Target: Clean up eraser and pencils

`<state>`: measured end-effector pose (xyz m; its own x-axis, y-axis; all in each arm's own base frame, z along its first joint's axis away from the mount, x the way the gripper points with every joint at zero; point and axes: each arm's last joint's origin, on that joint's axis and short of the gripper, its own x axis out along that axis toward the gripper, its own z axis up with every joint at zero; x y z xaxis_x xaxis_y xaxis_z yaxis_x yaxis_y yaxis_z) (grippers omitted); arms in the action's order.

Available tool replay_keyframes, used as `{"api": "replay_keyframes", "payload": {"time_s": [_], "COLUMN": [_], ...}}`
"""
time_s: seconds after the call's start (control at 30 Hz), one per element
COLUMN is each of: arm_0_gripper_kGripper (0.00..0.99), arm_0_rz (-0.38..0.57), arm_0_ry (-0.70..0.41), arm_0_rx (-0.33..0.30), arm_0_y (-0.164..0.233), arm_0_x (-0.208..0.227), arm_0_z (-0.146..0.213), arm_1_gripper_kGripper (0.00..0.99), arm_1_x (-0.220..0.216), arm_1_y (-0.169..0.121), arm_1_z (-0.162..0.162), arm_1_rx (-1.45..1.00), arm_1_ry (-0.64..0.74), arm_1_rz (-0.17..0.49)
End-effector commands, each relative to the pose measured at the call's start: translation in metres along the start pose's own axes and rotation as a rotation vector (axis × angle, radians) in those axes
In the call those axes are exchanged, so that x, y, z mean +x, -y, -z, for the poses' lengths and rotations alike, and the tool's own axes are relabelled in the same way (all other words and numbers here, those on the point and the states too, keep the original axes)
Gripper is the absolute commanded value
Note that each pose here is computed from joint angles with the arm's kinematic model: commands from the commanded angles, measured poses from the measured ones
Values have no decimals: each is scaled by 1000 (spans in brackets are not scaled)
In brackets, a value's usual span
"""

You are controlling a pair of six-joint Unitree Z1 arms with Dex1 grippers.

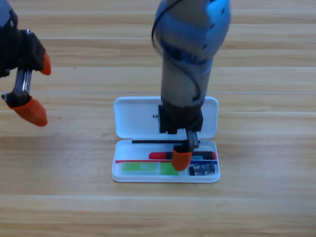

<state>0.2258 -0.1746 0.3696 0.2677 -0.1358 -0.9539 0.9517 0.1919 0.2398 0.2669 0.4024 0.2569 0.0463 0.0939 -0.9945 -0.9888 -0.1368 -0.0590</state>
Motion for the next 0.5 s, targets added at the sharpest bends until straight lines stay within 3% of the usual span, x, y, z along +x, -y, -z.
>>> {"api": "replay_keyframes", "payload": {"time_s": [0.03, 0.23, 0.5], "arm_0_gripper_kGripper": [990, 990, 990], "arm_0_rz": [-15, -61, -117], "arm_0_ry": [5, 20, 82], "arm_0_rx": [-26, -86, -187], "arm_0_y": [-5, -29, -100], "arm_0_x": [1, 4, 40], "arm_0_z": [4, 0, -3], "arm_1_gripper_kGripper": [902, 904, 904], "arm_1_x": [-99, -146, -189], "arm_1_y": [-43, -54, -78], "arm_1_z": [21, 46, 80], "arm_1_rx": [-27, 17, 62], "arm_1_ry": [147, 247, 360], "arm_1_rz": [42, 80, 70]}}
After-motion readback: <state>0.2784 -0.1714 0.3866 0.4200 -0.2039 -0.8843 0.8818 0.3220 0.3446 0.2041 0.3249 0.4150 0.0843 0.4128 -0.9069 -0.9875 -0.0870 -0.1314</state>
